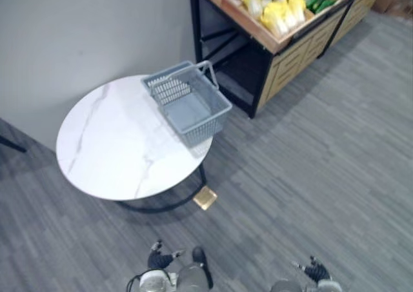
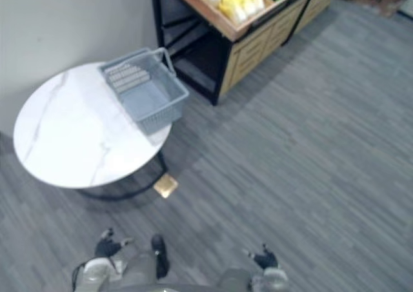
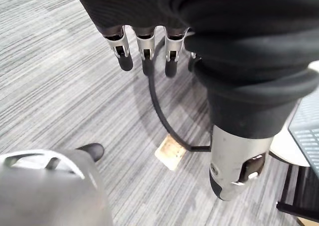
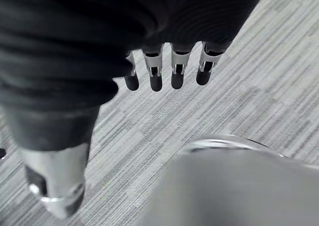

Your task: Pick vegetable in the basket

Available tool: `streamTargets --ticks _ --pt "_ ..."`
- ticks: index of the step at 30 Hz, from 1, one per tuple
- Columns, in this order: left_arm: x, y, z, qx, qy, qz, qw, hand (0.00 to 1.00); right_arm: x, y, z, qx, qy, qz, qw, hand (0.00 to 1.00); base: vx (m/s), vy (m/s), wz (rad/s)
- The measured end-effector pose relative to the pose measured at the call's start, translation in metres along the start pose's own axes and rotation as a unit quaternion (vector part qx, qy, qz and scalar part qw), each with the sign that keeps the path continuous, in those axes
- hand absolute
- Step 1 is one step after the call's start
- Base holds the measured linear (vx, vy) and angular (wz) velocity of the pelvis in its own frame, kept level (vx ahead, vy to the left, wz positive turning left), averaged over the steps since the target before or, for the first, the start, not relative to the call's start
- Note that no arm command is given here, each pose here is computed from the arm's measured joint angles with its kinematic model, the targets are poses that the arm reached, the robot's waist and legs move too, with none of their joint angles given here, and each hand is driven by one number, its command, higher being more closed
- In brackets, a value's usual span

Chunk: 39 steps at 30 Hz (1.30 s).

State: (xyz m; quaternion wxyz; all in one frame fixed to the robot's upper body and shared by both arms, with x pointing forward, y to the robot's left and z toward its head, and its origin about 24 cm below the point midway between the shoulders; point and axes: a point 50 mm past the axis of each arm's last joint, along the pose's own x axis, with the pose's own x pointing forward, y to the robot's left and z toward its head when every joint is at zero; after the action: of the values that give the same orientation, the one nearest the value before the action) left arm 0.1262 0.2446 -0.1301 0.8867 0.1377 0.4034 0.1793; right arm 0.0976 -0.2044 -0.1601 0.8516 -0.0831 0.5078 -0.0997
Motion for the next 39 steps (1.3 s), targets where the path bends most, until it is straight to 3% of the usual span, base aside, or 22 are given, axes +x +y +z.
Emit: streamTargets --ticks 12,17,29,35,37,39 --pt "0.003 0.009 0.000 0.001 0.007 0.013 1.000 0.00 0.000 0.000 0.000 -0.014 -0.001 0.011 1.000 0.00 0.33 -0.132 0.63" --pt "-0.011 -0.020 -0.025 -0.026 0.060 -0.004 0.998 0.00 0.008 -0.028 0.022 -0.030 -0.026 -0.019 0.999 0.00 0.30 -0.283 0.59" --pt "-0.017 -0.026 -0.034 -0.028 0.078 -0.018 0.996 0.00 0.008 -0.044 0.023 -0.011 -0.029 -0.045 0.998 0.00 0.06 -0.059 0.43" --pt "-0.014 -0.024 -0.030 -0.027 0.070 -0.018 0.997 0.00 0.008 -0.047 0.073 -0.097 -0.125 -0.041 0.987 0.00 -0.03 0.094 -0.17" --pt "-0.013 -0.022 -0.027 -0.026 0.064 -0.015 0.998 0.00 0.006 -0.061 0.106 -0.144 -0.178 -0.059 0.972 0.00 -0.07 0.121 -0.15" --pt "-0.010 -0.012 -0.025 -0.015 0.056 -0.007 0.998 0.00 -0.004 -0.073 0.168 -0.200 -0.263 -0.085 0.940 0.00 -0.11 0.110 -0.21"
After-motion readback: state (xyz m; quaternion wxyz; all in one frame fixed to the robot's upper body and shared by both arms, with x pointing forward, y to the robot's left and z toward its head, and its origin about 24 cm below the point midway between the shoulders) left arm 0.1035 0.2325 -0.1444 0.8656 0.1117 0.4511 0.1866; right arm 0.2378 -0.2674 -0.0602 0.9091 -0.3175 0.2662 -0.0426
